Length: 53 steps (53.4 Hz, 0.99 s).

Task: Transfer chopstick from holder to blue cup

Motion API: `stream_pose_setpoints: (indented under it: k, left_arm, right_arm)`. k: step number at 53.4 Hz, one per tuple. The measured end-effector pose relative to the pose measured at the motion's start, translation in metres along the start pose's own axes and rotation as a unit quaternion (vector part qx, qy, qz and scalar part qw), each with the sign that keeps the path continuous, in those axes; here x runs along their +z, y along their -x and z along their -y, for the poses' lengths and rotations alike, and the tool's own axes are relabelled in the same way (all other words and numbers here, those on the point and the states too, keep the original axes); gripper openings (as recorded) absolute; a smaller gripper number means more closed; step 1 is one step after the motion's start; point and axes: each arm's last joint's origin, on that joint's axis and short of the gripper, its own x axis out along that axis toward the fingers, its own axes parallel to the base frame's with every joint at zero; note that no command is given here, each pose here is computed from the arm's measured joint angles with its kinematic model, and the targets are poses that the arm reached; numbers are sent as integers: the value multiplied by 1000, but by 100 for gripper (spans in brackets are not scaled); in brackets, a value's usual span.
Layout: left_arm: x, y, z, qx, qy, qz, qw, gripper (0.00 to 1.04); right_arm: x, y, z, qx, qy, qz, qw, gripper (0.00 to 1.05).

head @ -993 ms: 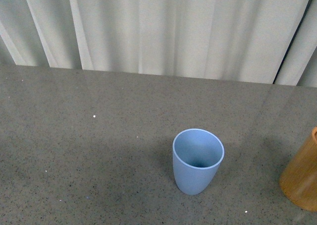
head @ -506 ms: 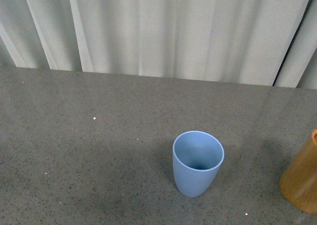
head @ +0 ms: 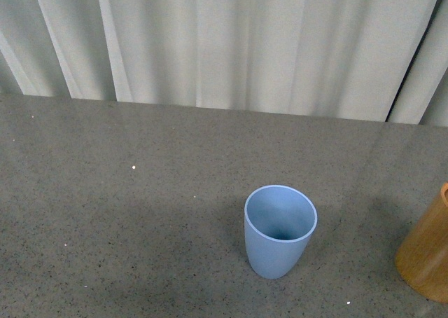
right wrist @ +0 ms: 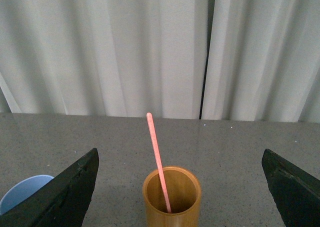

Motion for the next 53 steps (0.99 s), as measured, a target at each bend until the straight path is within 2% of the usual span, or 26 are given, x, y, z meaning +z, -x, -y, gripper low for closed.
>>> stream_pose_setpoints:
  k: [10, 15, 18, 30, 37, 53]
  left_arm:
    - [0, 0, 0, 0, 0, 0, 1000, 36]
    - [0, 0, 0, 0, 0, 0, 1000, 51]
    - [0, 0, 0, 0, 0, 0, 1000, 60]
    - [0, 0, 0, 0, -1, 0, 1000, 99]
    - [0, 0, 0, 0, -1, 0, 1000, 98]
    - [0, 0, 0, 0, -1, 0, 1000, 98]
  right_arm:
    - [0, 0, 0, 1, 1, -2, 1000, 95]
    - [-2, -4, 2, 28, 26, -123, 992, 95]
    - [-3, -10, 6, 30, 35, -164, 985, 95]
    - [-3, -59, 28, 40, 42, -170, 984, 95]
    - [-19, -98, 32, 69, 21, -186, 980, 95]
    - [-38, -137, 21, 89, 7, -201, 976, 95]
